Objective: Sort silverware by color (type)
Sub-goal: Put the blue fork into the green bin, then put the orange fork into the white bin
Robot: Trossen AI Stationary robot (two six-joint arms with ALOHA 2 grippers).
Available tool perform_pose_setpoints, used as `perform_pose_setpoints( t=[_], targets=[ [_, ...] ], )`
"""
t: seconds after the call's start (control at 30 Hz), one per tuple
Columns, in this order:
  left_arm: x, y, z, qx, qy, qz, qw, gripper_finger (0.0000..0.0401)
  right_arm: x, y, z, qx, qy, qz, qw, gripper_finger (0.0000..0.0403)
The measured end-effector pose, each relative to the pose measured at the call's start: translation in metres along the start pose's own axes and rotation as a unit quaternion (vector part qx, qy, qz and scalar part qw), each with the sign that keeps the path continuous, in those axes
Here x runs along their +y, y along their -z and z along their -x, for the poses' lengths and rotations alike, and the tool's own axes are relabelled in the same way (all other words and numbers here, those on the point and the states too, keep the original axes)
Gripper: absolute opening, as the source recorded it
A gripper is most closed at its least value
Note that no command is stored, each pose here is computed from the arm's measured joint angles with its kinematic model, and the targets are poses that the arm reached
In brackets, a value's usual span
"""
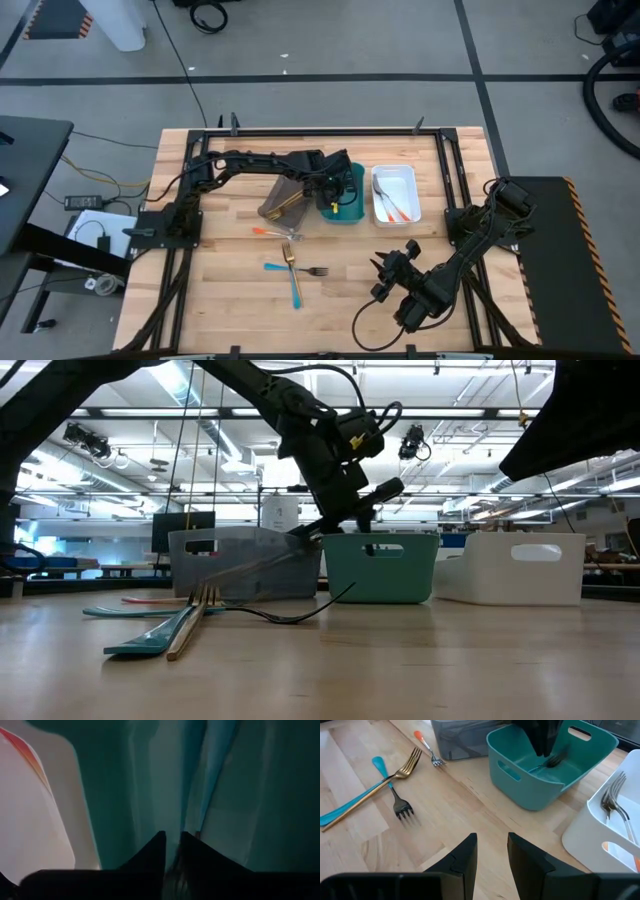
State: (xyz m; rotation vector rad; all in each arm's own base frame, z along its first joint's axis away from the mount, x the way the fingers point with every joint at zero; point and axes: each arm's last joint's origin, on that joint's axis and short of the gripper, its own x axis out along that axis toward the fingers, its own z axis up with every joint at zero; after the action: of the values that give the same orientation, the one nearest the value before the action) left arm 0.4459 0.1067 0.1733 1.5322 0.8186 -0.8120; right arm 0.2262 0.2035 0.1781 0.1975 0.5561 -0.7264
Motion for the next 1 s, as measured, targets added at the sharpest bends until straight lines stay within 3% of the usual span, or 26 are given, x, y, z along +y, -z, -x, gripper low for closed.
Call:
perform_pose_setpoints(
  t=[0.4, 1.0],
  targets=[
    [0.003, -0.002, 0.001, 0.022, -0.003, 0.001, 1.0, 0.0123, 0.0, 0.0, 0.0, 0.0, -0.001, -0.001, 1.0, 0.0115],
    [0.026, -0.005, 0.032, 0.042, 0.022, 0.042, 0.998, 0.0126, 0.001, 0.0, 0.0, 0.001, -0.002, -0.003, 1.0, 0.0115]
  ],
)
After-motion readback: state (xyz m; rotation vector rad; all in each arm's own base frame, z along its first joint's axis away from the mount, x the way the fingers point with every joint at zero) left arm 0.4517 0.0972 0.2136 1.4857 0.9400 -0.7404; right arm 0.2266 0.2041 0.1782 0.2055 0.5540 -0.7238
